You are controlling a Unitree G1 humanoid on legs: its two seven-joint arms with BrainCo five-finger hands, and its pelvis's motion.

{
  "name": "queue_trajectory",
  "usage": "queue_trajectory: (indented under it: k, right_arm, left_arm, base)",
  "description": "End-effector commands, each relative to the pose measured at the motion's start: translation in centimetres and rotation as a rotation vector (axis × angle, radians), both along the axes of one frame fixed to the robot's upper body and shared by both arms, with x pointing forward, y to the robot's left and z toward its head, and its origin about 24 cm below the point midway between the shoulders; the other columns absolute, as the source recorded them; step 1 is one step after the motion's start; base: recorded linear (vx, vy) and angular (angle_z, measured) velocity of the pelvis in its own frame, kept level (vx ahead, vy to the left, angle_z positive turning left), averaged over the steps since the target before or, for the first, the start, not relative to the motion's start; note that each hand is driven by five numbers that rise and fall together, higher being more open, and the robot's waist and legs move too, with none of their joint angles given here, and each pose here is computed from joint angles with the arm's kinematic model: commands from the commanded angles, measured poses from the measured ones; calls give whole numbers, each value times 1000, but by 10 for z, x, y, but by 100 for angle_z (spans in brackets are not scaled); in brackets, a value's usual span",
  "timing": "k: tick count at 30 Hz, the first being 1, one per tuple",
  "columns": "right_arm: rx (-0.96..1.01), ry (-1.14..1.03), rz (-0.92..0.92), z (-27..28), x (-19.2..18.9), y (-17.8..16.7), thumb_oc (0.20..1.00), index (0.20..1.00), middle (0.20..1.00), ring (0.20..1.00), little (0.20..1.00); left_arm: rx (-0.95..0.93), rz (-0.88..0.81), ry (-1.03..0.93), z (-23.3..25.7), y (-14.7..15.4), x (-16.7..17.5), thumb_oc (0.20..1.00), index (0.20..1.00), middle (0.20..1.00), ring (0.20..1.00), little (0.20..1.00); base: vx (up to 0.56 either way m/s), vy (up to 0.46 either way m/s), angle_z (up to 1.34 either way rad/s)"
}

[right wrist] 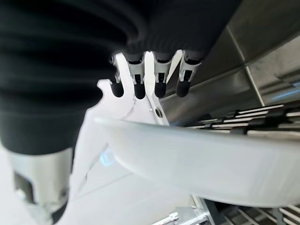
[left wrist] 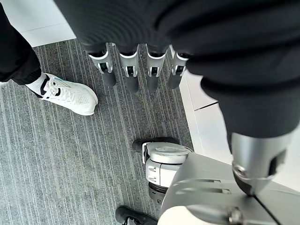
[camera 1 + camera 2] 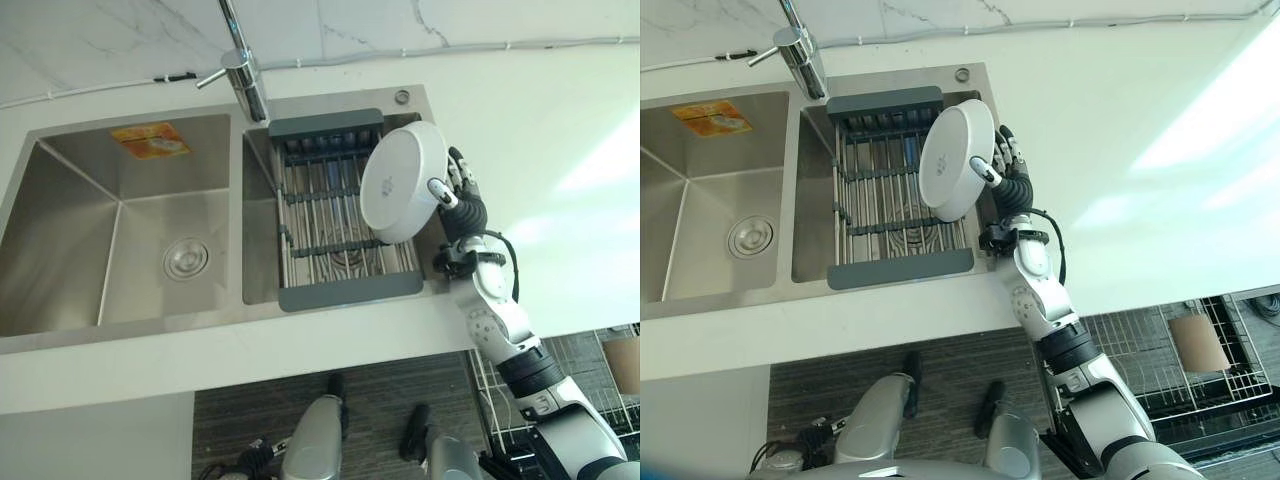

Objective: Place the dishes in the dishwasher.

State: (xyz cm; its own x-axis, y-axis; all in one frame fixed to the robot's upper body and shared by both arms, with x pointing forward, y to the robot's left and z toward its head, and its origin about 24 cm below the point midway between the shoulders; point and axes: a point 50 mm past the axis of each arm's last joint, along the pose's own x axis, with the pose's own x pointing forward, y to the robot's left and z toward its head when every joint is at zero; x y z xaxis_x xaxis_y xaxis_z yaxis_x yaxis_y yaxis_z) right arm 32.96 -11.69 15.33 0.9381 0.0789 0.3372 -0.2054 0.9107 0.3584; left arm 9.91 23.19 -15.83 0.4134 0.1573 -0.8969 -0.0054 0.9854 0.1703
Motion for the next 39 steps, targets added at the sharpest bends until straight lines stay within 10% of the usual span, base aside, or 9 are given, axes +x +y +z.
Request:
queue_trajectory:
  k: [1, 32, 33, 34, 39]
  right_arm:
    - [36, -102, 68, 25, 0, 10, 1000, 1000, 1000, 1000, 1000]
    - [-20, -27, 74, 24, 16, 18, 1000, 1000, 1000, 1000, 1000]
    - [-38, -19, 65, 22, 17, 17, 834, 834, 834, 834, 834]
    - [-58, -10, 57, 20, 19, 16, 416, 416, 416, 416, 416]
    - [-105, 33, 24, 16, 24, 14, 200, 200, 200, 200, 200]
  left_arm:
    - [-1, -16, 21, -3, -6, -5, 1000, 1000, 1000, 1000, 1000]
    - [-1, -25, 1, 0, -3, 1, 1000, 1000, 1000, 1000, 1000]
    - [0, -25, -2, 0, -2, 2, 1000, 1000, 1000, 1000, 1000]
    - [-1, -26, -5, 0, -2, 3, 1000, 1000, 1000, 1000, 1000]
    - [6, -28, -7, 1, -2, 3, 1000, 1000, 1000, 1000, 1000]
  base:
    - [0, 0, 0]
    - [-1, 1, 1]
    - [0, 0, 0]
    - [-33, 3, 1]
    - [-3, 0, 1]
